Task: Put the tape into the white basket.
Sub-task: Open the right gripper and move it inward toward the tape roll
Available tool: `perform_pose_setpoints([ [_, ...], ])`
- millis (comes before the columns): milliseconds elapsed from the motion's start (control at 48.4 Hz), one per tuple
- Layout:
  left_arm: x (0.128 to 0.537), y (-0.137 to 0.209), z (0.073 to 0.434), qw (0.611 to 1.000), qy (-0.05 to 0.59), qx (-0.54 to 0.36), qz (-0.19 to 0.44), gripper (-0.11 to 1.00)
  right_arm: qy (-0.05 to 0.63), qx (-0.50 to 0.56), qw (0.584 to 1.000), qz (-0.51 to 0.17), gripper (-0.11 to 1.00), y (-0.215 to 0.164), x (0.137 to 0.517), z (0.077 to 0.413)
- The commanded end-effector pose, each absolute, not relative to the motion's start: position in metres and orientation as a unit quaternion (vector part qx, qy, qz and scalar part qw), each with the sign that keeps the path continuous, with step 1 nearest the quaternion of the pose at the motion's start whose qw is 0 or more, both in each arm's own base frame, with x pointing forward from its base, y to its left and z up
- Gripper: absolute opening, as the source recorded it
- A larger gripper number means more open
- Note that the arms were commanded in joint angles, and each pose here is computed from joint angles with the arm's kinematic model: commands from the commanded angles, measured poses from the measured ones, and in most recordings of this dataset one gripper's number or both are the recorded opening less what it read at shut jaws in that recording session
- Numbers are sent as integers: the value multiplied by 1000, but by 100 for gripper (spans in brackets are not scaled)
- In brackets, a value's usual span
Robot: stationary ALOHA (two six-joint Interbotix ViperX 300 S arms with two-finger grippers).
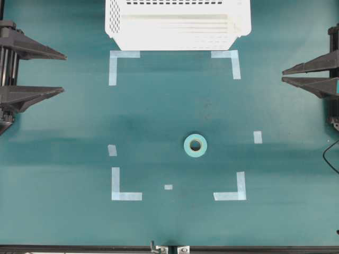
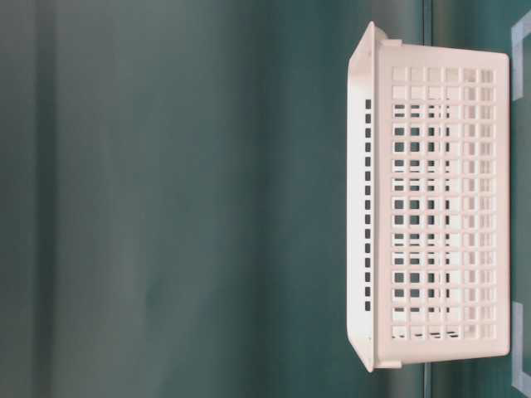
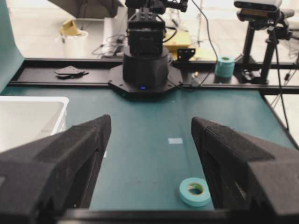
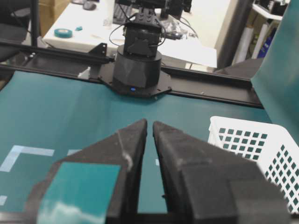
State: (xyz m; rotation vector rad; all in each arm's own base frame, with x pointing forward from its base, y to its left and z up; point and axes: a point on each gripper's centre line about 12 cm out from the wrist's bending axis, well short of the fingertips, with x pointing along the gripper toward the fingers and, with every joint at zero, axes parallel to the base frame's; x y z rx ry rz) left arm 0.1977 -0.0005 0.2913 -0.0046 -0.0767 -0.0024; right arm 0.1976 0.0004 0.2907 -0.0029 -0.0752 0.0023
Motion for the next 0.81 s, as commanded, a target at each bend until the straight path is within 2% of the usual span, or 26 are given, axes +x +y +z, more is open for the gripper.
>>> perform_pose_setpoints([
  [0, 199, 1, 293, 999, -51, -7, 4, 24, -44, -5, 999, -2, 24, -1, 200, 296],
  [41, 199, 2, 293, 998, -55, -7, 5, 22, -40, -6, 999, -2, 22, -1, 200, 294],
  [145, 199, 3, 296, 998, -65, -6, 10, 2, -29, -5, 1000, -2, 3, -1, 202, 290],
  [227, 199, 4, 296, 998, -66, -6, 11, -7, -27, -5, 1000, -2, 0, -1, 205, 292],
  [310, 199, 4, 293, 998, -62, -5, 11, -10, -22, -5, 1000, -2, 0, -1, 209, 293],
  [537, 199, 3, 290, 998, -57, -5, 9, -11, -2, -5, 1000, -2, 1, -1, 216, 284],
  [599, 199, 2, 289, 998, -55, -6, 6, -11, -2, -5, 1000, -2, 9, -1, 216, 284],
  [661, 199, 0, 289, 998, -54, -7, 3, -11, -1, -2, 1000, -4, 22, -2, 216, 284],
  [785, 199, -1, 288, 999, -53, -10, -1, -11, 1, 2, 1000, -8, 58, -3, 215, 284],
])
